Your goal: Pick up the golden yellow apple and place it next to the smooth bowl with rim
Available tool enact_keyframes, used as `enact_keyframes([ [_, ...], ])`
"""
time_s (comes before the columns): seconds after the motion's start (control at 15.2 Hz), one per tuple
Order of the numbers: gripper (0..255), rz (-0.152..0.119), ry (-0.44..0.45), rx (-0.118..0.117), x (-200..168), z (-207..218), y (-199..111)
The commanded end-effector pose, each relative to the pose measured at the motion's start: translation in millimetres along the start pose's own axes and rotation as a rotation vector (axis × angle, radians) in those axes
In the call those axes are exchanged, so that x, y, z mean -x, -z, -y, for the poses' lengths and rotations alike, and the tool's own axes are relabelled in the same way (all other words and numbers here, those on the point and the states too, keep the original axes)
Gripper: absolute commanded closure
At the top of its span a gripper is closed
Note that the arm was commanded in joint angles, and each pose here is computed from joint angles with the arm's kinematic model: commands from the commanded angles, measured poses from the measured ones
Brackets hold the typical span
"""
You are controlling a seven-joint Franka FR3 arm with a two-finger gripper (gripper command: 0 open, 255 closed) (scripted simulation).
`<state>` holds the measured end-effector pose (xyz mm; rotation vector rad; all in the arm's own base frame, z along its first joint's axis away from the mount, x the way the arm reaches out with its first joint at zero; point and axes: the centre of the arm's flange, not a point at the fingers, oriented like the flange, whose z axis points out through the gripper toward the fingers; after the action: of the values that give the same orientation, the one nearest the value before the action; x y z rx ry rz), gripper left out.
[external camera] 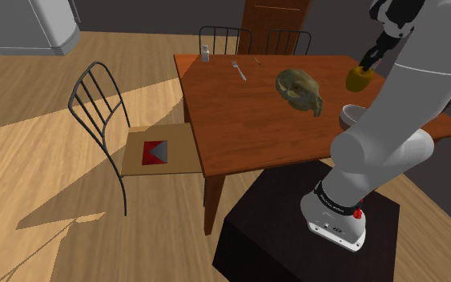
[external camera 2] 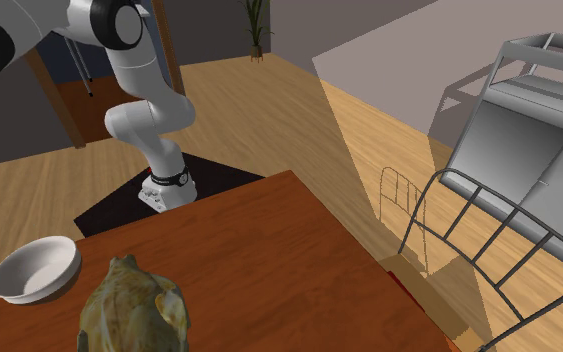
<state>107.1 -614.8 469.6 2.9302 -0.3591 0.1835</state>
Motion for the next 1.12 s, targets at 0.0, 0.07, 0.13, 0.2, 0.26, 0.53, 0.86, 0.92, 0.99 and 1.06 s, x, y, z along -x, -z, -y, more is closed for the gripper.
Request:
enact_keyframes([
  [0.0, 255, 0.0, 0.0, 0.001, 1, 4, -11],
  [0.07, 255, 0.0, 0.0, 0.001, 2, 5, -16],
  [0.13, 255, 0.0, 0.0, 0.001, 3, 6, -21],
  [0.2, 255, 0.0, 0.0, 0.001, 3, 7, -26],
  [0.26, 255, 0.0, 0.0, 0.001, 4, 8, -32],
  [0.53, 255, 0.0, 0.0, 0.001, 7, 11, -52],
  [0.86, 255, 0.0, 0.0, 0.001, 8, 12, -59],
  [0.92, 255, 0.0, 0.0, 0.001, 8, 12, -59],
  [0.99, 255, 0.0, 0.0, 0.001, 8, 12, -59],
  [1.06, 255, 0.0, 0.0, 0.001, 8, 12, -59],
])
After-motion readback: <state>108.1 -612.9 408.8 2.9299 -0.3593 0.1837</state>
